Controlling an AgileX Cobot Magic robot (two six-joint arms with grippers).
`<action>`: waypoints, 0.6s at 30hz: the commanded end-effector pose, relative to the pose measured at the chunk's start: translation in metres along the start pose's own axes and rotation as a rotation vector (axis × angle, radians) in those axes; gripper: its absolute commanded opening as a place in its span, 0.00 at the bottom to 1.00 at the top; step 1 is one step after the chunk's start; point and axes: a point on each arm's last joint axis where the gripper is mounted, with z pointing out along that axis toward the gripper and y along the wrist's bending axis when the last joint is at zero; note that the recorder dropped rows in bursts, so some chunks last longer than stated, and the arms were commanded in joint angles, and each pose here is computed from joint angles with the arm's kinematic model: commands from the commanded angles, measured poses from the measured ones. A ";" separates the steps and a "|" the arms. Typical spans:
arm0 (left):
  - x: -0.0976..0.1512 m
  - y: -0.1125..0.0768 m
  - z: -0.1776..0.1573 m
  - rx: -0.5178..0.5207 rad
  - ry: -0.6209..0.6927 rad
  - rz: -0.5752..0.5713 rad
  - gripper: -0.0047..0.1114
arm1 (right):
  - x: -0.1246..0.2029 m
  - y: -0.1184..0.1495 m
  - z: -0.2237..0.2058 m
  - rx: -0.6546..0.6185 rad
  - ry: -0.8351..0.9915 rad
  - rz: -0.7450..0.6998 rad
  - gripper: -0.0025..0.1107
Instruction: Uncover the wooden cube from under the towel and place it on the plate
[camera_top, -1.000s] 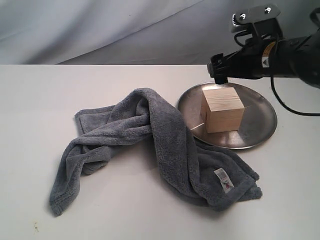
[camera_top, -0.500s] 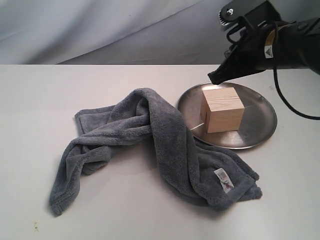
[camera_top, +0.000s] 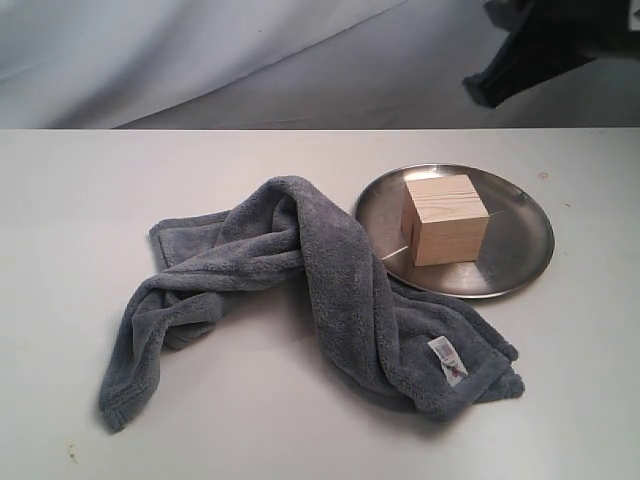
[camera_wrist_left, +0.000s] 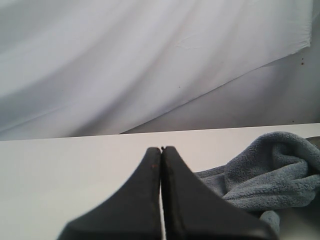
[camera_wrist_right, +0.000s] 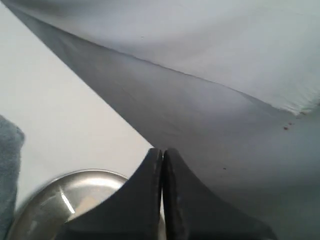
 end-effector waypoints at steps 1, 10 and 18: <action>0.000 0.000 0.000 -0.003 -0.011 -0.005 0.04 | 0.016 -0.044 -0.040 0.150 -0.025 0.068 0.02; 0.000 0.000 0.000 -0.003 -0.011 -0.005 0.04 | 0.066 -0.034 -0.152 0.420 -0.233 0.207 0.02; 0.000 0.000 0.000 -0.003 -0.011 -0.005 0.04 | 0.108 0.011 -0.193 0.454 -0.335 0.262 0.02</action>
